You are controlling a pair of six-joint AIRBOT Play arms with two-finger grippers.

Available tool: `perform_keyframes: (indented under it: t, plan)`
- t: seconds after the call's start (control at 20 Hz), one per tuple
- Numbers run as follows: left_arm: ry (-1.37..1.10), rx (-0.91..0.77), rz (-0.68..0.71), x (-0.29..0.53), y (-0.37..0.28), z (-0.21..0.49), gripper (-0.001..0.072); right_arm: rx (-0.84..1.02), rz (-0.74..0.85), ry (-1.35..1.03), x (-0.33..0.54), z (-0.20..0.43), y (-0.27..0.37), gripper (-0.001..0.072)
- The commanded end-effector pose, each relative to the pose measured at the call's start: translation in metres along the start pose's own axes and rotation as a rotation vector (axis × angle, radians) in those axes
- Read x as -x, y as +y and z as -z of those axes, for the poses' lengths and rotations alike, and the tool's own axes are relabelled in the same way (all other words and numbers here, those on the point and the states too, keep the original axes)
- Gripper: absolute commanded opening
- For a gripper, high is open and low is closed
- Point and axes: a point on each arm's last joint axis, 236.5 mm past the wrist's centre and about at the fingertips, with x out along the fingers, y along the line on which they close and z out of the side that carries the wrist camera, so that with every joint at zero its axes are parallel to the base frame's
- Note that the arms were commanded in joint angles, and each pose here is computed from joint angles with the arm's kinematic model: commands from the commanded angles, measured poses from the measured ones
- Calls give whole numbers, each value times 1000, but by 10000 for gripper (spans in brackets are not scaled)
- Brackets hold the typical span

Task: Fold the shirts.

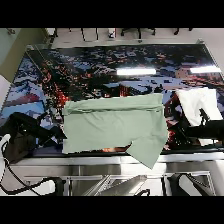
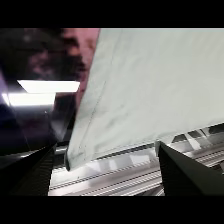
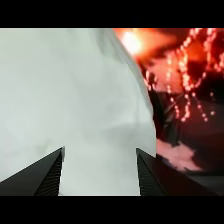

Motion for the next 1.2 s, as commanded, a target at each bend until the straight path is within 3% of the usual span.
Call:
perform_keyframes:
  t: [0.0,0.2,0.25,0.35,0.4,0.75,0.85,0.9,1.05,1.15]
  plan:
    - [-31,26,49,-30,5,7,697,-22,-3,37,-7,18,-6,523]
    - [-68,28,64,-32,3,0,696,-18,-12,73,-7,26,-4,523]
    - [-71,29,86,-32,-3,-1,640,-21,-14,81,-7,29,-4,523]
    - [-73,-11,142,-31,-16,-1,214,-40,-12,102,-14,38,-9,526]
    - [-63,-28,158,-31,-21,2,39,-57,-9,116,-19,45,-13,526]
    - [-20,-105,141,-36,-29,11,18,-154,28,145,-51,73,-46,525]
    - [-32,-114,140,-31,-32,6,18,-140,-33,149,-60,68,-38,523]
    - [-40,-119,140,-28,-33,3,18,-134,-93,148,-65,64,-29,471]
    - [-66,-130,138,-13,-40,-8,18,-101,-171,199,-74,70,-21,32]
    - [-76,-145,138,-1,-46,-13,17,-99,-195,227,-70,77,-14,20]
